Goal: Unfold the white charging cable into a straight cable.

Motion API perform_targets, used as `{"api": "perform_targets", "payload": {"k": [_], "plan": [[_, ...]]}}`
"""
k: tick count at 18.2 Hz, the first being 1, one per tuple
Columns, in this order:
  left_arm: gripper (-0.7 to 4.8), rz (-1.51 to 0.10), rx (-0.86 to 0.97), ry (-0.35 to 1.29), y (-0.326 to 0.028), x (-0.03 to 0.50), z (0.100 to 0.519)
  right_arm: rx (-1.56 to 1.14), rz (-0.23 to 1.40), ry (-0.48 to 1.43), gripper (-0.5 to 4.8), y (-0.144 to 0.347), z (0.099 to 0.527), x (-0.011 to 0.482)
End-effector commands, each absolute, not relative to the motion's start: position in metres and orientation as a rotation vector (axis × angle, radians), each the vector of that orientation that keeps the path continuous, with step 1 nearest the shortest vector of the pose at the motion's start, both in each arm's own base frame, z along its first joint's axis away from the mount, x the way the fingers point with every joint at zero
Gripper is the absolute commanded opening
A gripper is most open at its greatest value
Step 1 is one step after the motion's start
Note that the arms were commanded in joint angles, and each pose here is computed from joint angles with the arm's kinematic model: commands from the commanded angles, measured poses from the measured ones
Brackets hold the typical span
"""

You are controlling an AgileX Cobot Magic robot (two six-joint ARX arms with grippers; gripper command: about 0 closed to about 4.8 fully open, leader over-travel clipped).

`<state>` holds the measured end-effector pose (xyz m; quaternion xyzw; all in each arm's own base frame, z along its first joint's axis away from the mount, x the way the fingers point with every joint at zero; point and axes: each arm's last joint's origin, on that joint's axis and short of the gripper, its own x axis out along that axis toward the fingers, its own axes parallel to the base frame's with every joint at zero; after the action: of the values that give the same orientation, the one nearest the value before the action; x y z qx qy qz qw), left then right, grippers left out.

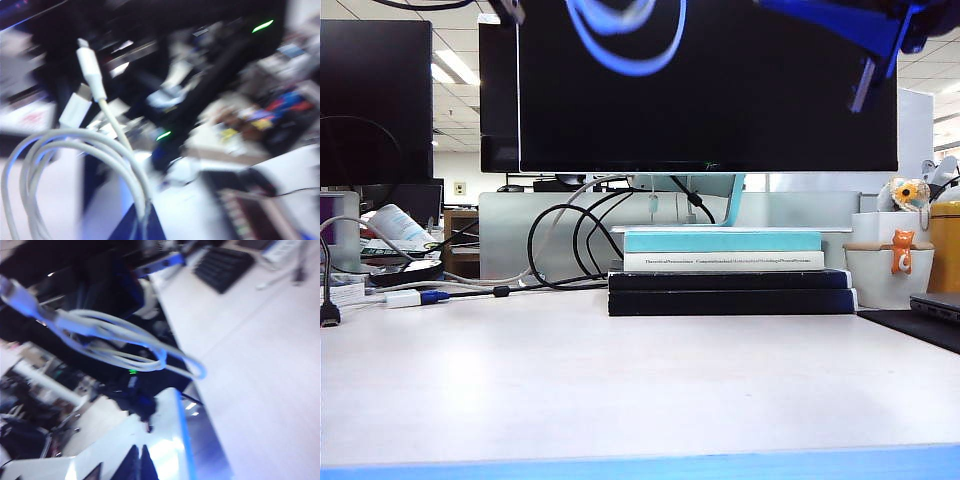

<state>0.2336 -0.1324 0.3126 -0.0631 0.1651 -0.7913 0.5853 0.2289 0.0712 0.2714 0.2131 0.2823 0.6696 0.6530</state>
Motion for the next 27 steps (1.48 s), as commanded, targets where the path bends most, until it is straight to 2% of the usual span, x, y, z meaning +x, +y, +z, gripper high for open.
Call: {"api": "perform_targets", "payload": {"k": [1, 5, 8, 10, 13, 14, 15, 16, 19, 27], "plan": [[-0.05, -1.938, -0.207, 0.342, -0.132, 0.232, 0.316, 0.497, 1.636, 0.611, -0.06, 0.071, 0.277, 0.226], [-0.05, -1.850, -0.160, 0.406, -0.136, 0.236, 0.310, 0.504, 1.683, 0.608, -0.06, 0.072, 0.278, 0.225], [-0.05, -1.764, -0.089, 0.419, -0.156, 0.238, 0.316, 0.403, 1.730, 0.529, -0.06, 0.088, 0.284, 0.224], [-0.06, -1.750, -0.083, 0.365, -0.169, 0.239, 0.326, 0.338, 1.631, 0.501, -0.05, 0.098, 0.285, 0.226], [-0.05, -1.569, -0.055, 0.405, -0.168, 0.240, 0.326, 0.326, 1.581, 0.491, -0.05, 0.096, 0.287, 0.226], [-0.05, -1.575, -0.061, 0.414, -0.167, 0.240, 0.326, 0.317, 1.532, 0.479, -0.05, 0.092, 0.289, 0.226], [-0.05, -1.709, -0.079, 0.383, -0.167, 0.237, 0.327, 0.302, 1.499, 0.460, -0.05, 0.090, 0.292, 0.224], [-0.06, -1.773, -0.090, 0.367, -0.166, 0.235, 0.328, 0.291, 1.512, 0.438, -0.05, 0.089, 0.297, 0.220], [-0.05, -1.593, -0.049, 0.443, -0.166, 0.238, 0.321, 0.278, 1.516, 0.408, -0.05, 0.087, 0.306, 0.211], [-0.06, -1.701, -0.021, 0.391, -0.188, 0.223, 0.325, 0.328, 1.509, 0.437, 0.01, 0.086, 0.313, 0.205]]}}
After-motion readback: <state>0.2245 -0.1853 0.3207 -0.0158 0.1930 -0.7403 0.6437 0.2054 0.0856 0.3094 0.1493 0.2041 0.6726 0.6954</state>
